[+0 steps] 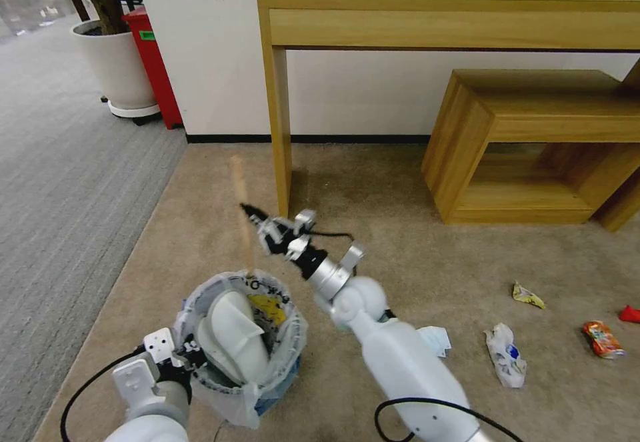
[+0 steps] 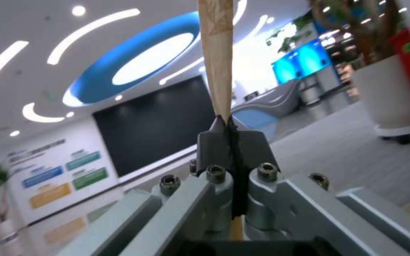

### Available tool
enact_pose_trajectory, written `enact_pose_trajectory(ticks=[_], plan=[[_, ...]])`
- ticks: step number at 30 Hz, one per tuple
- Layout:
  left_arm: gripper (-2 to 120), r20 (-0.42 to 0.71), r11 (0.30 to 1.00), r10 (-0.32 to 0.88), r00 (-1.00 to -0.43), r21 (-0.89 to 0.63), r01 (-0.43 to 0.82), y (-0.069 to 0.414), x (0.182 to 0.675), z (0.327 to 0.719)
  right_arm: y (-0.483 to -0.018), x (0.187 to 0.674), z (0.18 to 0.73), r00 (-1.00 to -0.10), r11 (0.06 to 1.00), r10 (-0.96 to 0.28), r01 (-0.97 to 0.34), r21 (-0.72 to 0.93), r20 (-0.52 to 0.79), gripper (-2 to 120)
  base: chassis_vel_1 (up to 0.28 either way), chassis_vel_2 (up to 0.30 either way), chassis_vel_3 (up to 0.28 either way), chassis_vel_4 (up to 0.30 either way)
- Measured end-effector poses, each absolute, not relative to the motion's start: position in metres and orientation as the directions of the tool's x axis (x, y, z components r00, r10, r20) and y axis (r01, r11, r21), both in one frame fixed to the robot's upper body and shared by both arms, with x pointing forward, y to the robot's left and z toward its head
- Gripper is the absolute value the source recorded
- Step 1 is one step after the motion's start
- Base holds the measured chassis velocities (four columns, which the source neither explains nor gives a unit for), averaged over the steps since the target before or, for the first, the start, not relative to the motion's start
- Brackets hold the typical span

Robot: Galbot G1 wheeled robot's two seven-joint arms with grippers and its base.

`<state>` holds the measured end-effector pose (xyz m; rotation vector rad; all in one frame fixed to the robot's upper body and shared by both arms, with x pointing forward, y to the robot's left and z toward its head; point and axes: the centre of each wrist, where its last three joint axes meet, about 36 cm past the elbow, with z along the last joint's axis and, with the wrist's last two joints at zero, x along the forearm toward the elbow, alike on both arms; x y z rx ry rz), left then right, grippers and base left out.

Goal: Pick up the trash bin and place the garbage on the floor into it.

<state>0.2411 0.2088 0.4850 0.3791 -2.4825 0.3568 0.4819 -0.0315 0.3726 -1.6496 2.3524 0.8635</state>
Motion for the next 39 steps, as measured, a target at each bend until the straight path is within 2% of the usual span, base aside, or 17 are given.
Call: enact_pose_trajectory(ticks=[11, 13, 15, 17, 20, 25, 29, 31, 33, 35, 39], plan=[[0, 0.587, 0.924, -0.187, -0.788, -0.166, -0.343, 0.209, 0.238, 0.490, -0.040, 0.474, 0.355, -0.295, 0.194, -0.870, -0.941, 0.276, -0.394, 0, 0.000, 0.000, 0.000, 0.000], [0, 0.587, 0.924, -0.187, -0.788, -0.166, -0.343, 0.209, 0.238, 0.490, -0.042, 0.474, 0.354, -0.293, 0.193, -0.872, -0.942, 0.273, -0.393, 3, 0.000, 0.000, 0.000, 0.000], [0, 0.587, 0.925, -0.190, -0.787, -0.162, -0.344, 0.210, 0.238, 0.490, -0.047, 0.471, 0.355, -0.284, 0.187, -0.873, -0.946, 0.264, -0.396, 11, 0.000, 0.000, 0.000, 0.000], [0, 0.588, 0.925, -0.191, -0.786, -0.161, -0.345, 0.210, 0.238, 0.490, -0.048, 0.470, 0.356, -0.278, 0.183, -0.873, -0.948, 0.260, -0.400, 11, 0.000, 0.000, 0.000, 0.000], [0, 0.589, 0.925, -0.194, -0.785, -0.157, -0.347, 0.211, 0.238, 0.489, -0.051, 0.467, 0.362, -0.257, 0.168, -0.877, -0.956, 0.241, -0.407, 3, 0.000, 0.000, 0.000, 0.000], [0, 0.589, 0.924, -0.199, -0.783, -0.153, -0.349, 0.212, 0.237, 0.489, -0.056, 0.465, 0.363, -0.236, 0.166, -0.894, -0.964, 0.208, -0.381, 3, 0.000, 0.000, 0.000, 0.000], [0, 0.588, 0.924, -0.202, -0.783, -0.151, -0.351, 0.214, 0.238, 0.489, -0.061, 0.460, 0.362, -0.238, 0.174, -0.901, -0.964, 0.200, -0.362, 12, 0.000, 0.000, 0.000, 0.000], [0, 0.586, 0.924, -0.204, -0.785, -0.151, -0.353, 0.215, 0.238, 0.489, -0.069, 0.456, 0.364, -0.236, 0.179, -0.906, -0.966, 0.187, -0.351, 22, 0.000, 0.000, 0.000, 0.000], [0, 0.585, 0.923, -0.204, -0.785, -0.151, -0.353, 0.215, 0.238, 0.489, -0.071, 0.455, 0.365, -0.236, 0.180, -0.907, -0.966, 0.185, -0.349, 25, 0.000, 0.000, 0.000, 0.000], [0, 0.583, 0.923, -0.206, -0.786, -0.152, -0.354, 0.216, 0.240, 0.489, -0.083, 0.444, 0.368, -0.235, 0.184, -0.911, -0.967, 0.175, -0.339, 36, 0.000, 0.000, 0.000, 0.000], [0, 0.579, 0.922, -0.207, -0.788, -0.155, -0.356, 0.218, 0.242, 0.489, -0.095, 0.435, 0.370, -0.244, 0.197, -0.913, -0.966, 0.169, -0.326, 48, 0.000, 0.000, 0.000, 0.000]])
